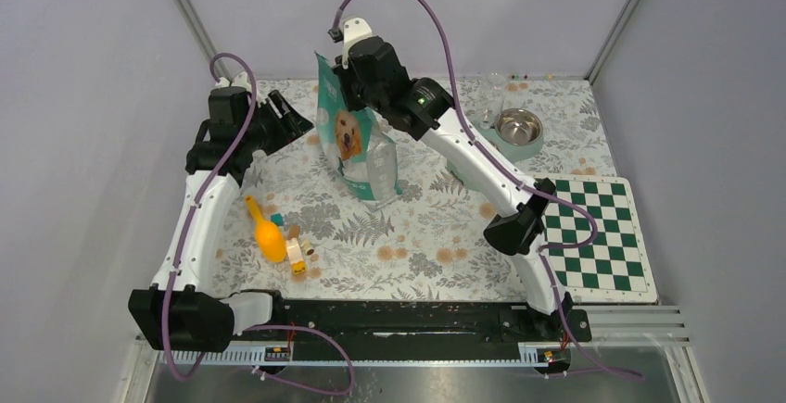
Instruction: Serve the pet food
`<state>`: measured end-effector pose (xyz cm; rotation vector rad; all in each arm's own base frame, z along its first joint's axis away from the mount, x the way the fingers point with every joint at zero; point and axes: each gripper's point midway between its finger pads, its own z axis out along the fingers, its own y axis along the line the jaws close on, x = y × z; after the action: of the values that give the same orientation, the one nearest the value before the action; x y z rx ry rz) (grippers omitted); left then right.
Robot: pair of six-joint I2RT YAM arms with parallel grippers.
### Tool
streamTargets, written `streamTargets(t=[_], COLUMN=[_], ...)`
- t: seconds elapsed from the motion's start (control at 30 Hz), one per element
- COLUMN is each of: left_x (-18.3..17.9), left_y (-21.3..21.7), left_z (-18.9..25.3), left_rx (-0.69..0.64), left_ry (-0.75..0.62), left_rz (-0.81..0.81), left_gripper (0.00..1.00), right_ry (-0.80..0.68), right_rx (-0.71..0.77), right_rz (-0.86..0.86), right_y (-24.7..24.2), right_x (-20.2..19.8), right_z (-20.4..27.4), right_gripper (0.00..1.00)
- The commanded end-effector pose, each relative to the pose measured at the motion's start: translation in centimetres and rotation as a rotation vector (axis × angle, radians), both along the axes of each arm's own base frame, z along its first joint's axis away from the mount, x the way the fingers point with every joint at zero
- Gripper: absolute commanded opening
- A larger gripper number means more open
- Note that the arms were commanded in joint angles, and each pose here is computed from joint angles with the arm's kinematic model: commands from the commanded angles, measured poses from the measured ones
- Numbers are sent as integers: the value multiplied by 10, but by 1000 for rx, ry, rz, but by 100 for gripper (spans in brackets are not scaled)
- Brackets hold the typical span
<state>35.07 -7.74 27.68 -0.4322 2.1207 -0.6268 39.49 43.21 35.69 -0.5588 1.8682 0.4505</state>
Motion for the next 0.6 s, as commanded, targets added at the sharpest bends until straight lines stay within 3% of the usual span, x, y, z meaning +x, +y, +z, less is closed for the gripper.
streamTargets(t=[0.0, 0.57], left_x=[3, 1], left_y=[-3, -27], left_z=[7, -41], left_rx=[-21, -126], left_ry=[-39, 67], left_rz=[-20, -113], left_gripper=[59, 53], right_ry=[-116, -181], right_rx=[178, 340], right_rz=[-101, -191], right_y=[-39, -75], right_x=[-16, -55], right_z=[95, 168], right_gripper=[0, 0])
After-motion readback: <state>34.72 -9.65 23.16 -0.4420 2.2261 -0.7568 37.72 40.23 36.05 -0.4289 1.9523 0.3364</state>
